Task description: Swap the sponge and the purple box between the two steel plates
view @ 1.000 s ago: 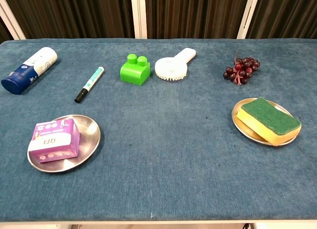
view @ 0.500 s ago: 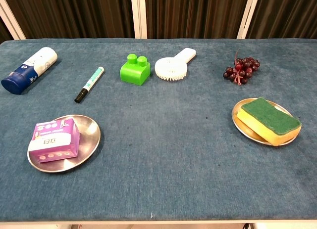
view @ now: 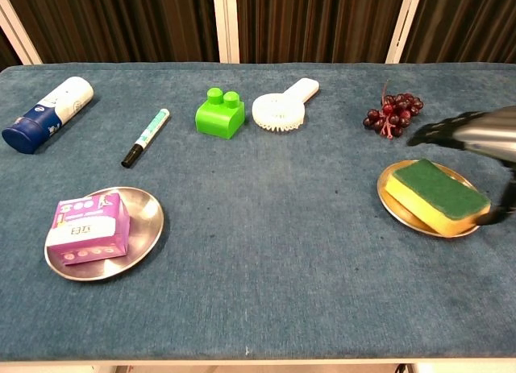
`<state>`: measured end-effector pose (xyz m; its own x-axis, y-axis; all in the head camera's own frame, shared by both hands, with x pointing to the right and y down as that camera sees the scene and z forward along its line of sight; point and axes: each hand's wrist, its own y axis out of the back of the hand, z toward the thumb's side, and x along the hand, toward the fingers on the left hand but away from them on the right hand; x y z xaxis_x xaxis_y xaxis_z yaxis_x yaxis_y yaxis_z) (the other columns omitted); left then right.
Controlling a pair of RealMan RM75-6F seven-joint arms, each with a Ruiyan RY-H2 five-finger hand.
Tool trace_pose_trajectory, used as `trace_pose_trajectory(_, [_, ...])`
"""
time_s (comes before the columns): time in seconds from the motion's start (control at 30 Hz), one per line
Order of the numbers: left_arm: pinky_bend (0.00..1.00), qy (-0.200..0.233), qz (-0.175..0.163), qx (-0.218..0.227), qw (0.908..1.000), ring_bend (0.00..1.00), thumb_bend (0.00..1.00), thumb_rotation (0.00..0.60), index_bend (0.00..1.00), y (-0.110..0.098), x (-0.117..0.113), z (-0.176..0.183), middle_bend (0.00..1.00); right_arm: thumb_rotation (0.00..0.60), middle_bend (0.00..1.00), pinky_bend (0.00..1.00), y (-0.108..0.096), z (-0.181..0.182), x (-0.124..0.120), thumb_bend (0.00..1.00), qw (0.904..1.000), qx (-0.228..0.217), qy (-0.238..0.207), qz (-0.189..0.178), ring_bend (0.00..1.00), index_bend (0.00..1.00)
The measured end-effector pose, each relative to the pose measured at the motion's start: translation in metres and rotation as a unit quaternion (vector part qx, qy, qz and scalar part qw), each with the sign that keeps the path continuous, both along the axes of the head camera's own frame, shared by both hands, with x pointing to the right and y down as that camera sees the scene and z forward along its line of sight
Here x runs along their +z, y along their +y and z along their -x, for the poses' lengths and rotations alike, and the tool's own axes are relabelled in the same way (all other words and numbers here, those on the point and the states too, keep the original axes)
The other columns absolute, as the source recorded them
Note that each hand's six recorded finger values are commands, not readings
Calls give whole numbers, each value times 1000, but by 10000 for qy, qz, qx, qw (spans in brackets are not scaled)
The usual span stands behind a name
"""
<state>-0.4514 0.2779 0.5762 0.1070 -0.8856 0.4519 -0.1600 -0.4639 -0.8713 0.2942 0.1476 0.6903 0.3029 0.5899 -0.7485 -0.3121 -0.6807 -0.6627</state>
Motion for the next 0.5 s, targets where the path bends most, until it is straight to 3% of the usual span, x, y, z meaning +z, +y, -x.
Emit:
trace_pose_trajectory(0.2, [41,2,-9,-1,10000,0,62,600,0,0,0,0,0,583,15,0,-5,24,9,314,9998,-125,-42,173,0,8])
trace_pose_trajectory(0.27, [41,6,-16,-8,10000,0,62,600,0,0,-1,0,0,589,137,4,-4,27,9,366,9997,-140,-64,184,61,145])
trace_pose_trajectory(0.33, [41,7,-17,-11,10000,0,63,600,0,0,-1,0,0,597,337,63,-3,28,9,406,9997,-156,-75,168,259,404])
trace_pose_trajectory(0.4, [41,13,-19,-10,10000,0,63,600,0,0,-1,0,0,598,424,151,-3,28,9,414,9997,-162,-95,135,370,509])
trace_pose_trajectory(0.5, [41,18,-21,-6,10000,0,63,600,0,1,-1,0,0,599,496,233,-4,28,8,422,9998,-178,-133,12,445,599])
